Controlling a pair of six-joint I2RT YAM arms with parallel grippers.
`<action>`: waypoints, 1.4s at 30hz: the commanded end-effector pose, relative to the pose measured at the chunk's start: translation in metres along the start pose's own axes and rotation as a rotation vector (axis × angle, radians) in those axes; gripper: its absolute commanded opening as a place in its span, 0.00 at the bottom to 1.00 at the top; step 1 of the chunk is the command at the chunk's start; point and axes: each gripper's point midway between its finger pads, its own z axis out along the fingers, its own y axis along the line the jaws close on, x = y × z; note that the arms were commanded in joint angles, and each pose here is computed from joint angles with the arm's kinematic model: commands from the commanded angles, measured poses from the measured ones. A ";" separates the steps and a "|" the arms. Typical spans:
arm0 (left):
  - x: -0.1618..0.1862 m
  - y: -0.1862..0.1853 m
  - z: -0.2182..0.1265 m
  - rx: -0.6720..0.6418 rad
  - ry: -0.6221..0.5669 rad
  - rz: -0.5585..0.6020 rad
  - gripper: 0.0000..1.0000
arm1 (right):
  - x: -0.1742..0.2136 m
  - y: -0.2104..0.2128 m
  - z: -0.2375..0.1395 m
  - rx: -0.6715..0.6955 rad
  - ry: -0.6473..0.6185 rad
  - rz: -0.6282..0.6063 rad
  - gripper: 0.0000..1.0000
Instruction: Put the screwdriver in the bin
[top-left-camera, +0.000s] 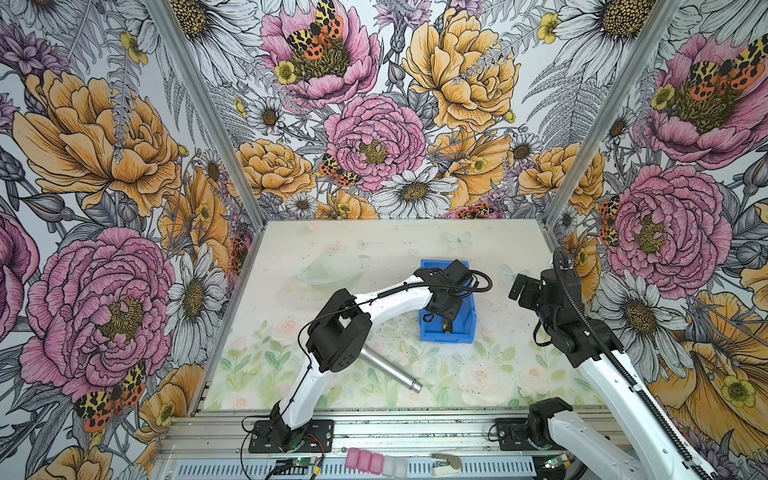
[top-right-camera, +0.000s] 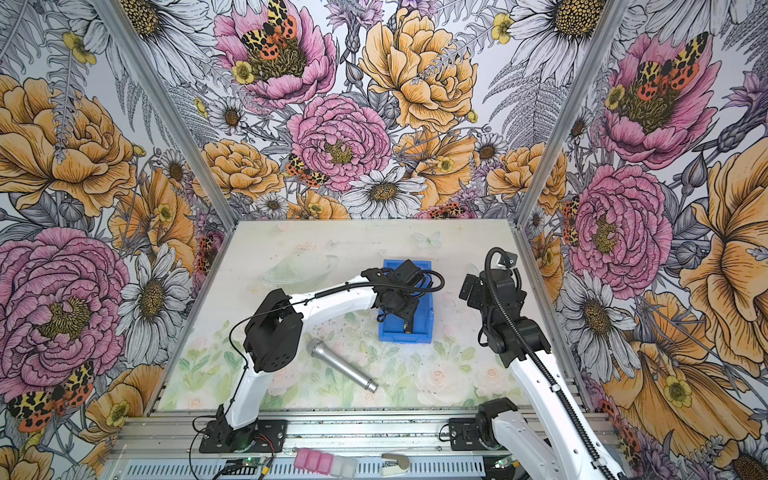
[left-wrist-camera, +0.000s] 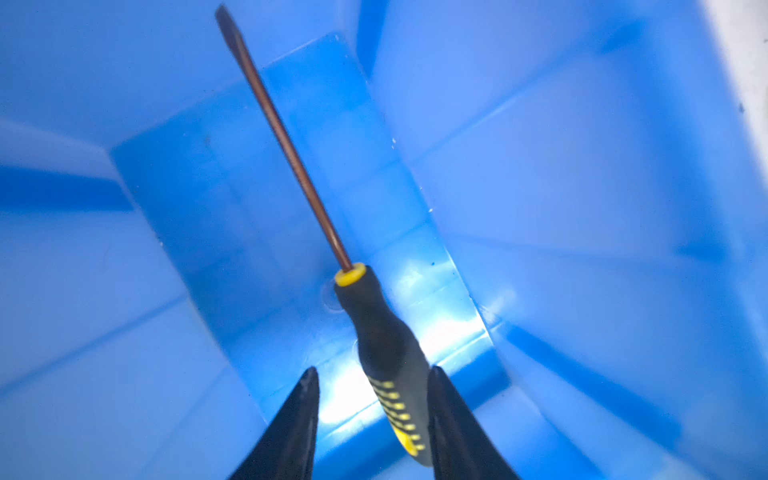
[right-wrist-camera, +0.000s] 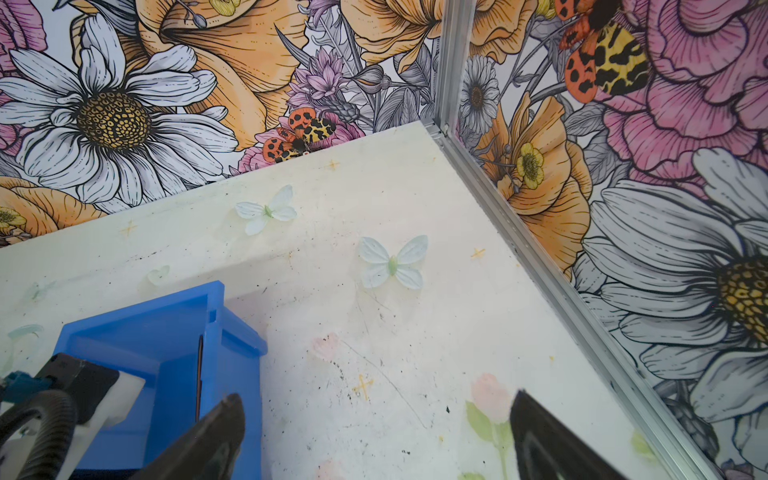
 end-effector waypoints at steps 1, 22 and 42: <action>-0.028 -0.016 -0.045 0.061 -0.107 0.015 0.48 | -0.010 -0.005 -0.005 0.016 -0.031 0.036 0.99; -0.003 0.201 -0.211 -0.228 -0.537 -0.301 0.99 | 0.020 -0.040 0.028 0.163 -0.190 0.005 1.00; 0.085 0.395 -0.187 -0.820 -0.819 -0.354 0.99 | 0.035 -0.014 0.141 -0.010 -0.255 -0.150 1.00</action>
